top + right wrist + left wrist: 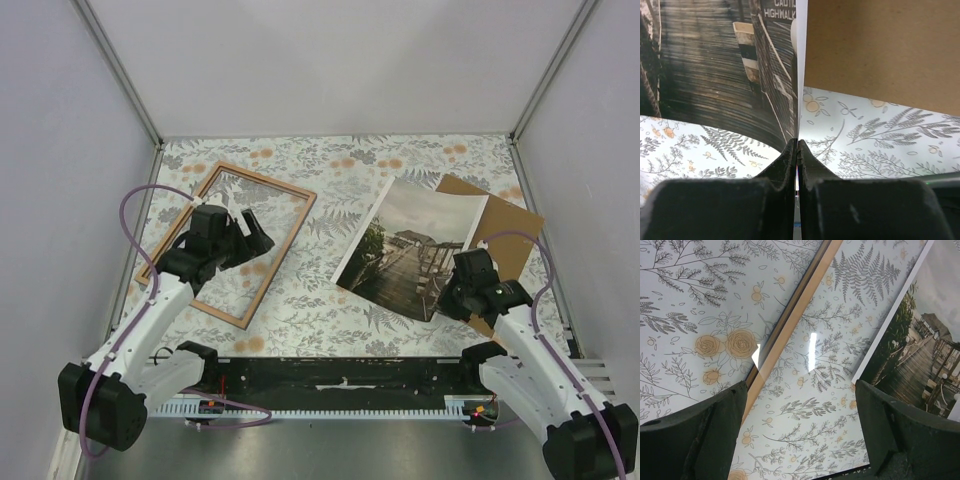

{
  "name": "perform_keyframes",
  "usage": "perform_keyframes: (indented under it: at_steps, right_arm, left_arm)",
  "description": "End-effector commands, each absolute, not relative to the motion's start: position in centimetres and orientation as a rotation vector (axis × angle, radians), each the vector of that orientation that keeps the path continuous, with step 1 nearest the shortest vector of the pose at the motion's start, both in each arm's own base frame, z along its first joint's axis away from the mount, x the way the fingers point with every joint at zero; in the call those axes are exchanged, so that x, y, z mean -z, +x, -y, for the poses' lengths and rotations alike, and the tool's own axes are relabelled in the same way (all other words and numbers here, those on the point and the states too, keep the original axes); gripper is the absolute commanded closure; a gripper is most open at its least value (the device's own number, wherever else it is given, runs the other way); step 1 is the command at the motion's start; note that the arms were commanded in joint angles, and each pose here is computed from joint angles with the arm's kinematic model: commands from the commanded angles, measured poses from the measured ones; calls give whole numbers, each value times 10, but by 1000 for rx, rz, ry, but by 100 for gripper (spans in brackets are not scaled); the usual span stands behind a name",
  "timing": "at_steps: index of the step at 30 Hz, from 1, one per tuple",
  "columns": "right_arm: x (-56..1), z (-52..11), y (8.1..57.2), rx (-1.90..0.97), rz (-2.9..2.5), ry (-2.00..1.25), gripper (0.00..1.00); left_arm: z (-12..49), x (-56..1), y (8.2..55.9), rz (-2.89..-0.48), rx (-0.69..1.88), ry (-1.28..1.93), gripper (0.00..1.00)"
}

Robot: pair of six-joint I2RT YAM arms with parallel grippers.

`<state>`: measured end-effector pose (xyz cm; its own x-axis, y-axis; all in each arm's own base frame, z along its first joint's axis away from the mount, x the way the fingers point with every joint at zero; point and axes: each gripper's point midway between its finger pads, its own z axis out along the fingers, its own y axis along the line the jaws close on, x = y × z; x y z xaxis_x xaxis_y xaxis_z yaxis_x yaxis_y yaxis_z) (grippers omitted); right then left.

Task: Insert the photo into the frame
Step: Adjust the photo within the frame body.

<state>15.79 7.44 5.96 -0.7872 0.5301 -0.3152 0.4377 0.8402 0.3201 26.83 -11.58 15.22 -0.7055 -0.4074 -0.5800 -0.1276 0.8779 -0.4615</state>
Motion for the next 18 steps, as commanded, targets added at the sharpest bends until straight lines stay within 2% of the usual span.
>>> perform_keyframes:
  at_steps: [1,4,6,7,10,11,14,18]
  right_arm:
    - [-74,-59,159,-265,-2609,741,93]
    - [-76,-58,157,-269,-2617,759,90]
    - [-79,-56,155,-255,-2619,764,84]
    - [-82,-53,154,-235,-2613,771,74]
    - [-100,-48,152,-215,-2587,783,30]
    - [-107,-48,152,-222,-2579,778,24]
    - [-134,-54,161,-292,-2516,723,19]
    - [-160,-76,183,-456,-2463,617,18]
  left_arm:
    - [123,-158,279,-2277,579,-427,6]
    - [121,-154,283,-2273,563,-465,6]
    - [118,-151,286,-2266,543,-501,6]
    - [116,-150,289,-2258,533,-527,6]
    - [109,-146,297,-2228,490,-588,6]
    - [107,-144,301,-2216,479,-608,6]
    - [102,-140,313,-2193,438,-634,6]
    - [96,-131,329,-2200,379,-616,5]
